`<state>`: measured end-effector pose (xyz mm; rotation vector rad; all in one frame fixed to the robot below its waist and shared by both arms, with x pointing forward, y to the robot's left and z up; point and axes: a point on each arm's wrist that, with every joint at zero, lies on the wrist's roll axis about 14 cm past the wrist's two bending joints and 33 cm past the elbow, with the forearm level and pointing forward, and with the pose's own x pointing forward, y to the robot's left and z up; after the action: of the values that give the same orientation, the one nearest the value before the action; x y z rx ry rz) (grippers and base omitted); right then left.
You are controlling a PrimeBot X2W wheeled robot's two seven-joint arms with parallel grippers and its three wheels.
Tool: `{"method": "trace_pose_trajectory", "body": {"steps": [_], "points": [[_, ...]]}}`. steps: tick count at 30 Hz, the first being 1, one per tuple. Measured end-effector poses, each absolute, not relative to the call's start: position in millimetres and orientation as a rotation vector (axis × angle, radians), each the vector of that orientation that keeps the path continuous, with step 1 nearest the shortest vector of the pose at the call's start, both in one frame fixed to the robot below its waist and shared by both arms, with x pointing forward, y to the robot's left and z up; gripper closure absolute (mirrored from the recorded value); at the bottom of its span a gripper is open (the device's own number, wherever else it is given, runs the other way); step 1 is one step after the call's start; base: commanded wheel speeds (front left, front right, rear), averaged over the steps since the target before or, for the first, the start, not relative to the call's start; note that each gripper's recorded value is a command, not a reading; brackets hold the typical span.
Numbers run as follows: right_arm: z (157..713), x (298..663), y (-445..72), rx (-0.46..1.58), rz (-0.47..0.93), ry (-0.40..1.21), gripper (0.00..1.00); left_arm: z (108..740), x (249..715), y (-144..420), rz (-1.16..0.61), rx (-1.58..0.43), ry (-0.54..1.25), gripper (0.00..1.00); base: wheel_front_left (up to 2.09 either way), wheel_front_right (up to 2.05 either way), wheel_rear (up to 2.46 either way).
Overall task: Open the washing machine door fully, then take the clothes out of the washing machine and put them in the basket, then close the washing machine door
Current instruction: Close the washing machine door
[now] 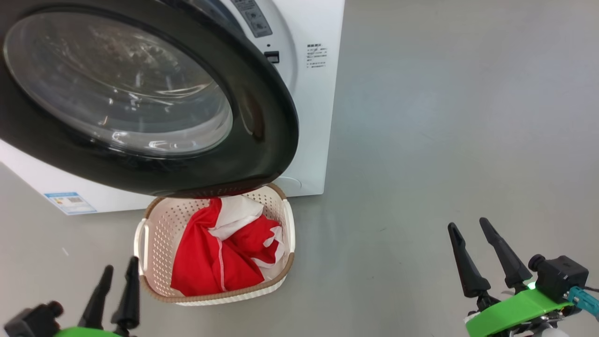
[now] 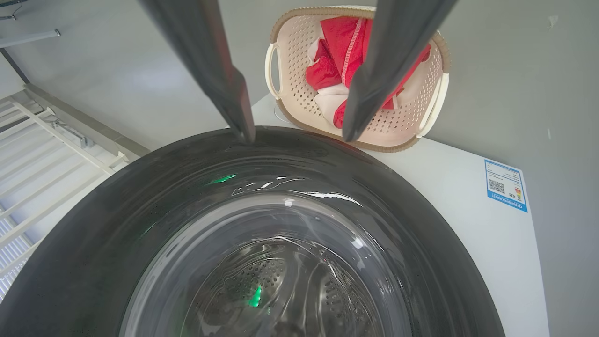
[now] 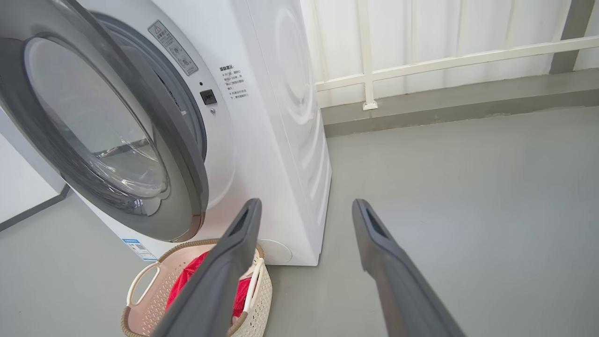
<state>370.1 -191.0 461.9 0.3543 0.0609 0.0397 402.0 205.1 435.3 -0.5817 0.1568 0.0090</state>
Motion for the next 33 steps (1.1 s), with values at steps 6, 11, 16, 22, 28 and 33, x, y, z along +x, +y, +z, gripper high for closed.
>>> {"method": "trace_pose_trajectory", "body": {"steps": [6, 11, 16, 22, 28, 33], "points": [[463.8, 364.1, -198.0, 0.353, 0.018, 0.053, 0.00, 434.1, 392.6, 195.4, 0.011, -0.507, 0.144, 0.00, 0.00, 0.00, 0.00], [467.9, 361.2, -202.8, 0.351, 0.006, 0.039, 0.00, 435.0, 386.7, 185.2, -0.001, -0.463, 0.139, 0.00, 0.00, 0.00, 0.00], [465.6, 354.4, -207.5, 0.351, -0.011, 0.044, 0.00, 442.7, 384.2, 189.2, 0.010, -0.391, 0.107, 0.00, 0.00, 0.00, 0.00], [469.0, 353.0, -209.7, 0.351, -0.016, 0.033, 0.00, 450.6, 377.7, 195.9, 0.022, -0.275, 0.081, 0.00, 0.00, 0.00, 0.00], [468.4, 349.2, -209.5, 0.352, -0.017, 0.034, 0.00, 465.2, 375.1, 194.8, 0.000, -0.147, 0.042, 0.00, 0.00, 0.00, 0.00], [469.7, 348.4, -208.7, 0.343, -0.011, 0.031, 0.00, 474.4, 371.9, 197.7, -0.005, -0.083, 0.017, 0.00, 0.00, 0.00, 0.00]]}}
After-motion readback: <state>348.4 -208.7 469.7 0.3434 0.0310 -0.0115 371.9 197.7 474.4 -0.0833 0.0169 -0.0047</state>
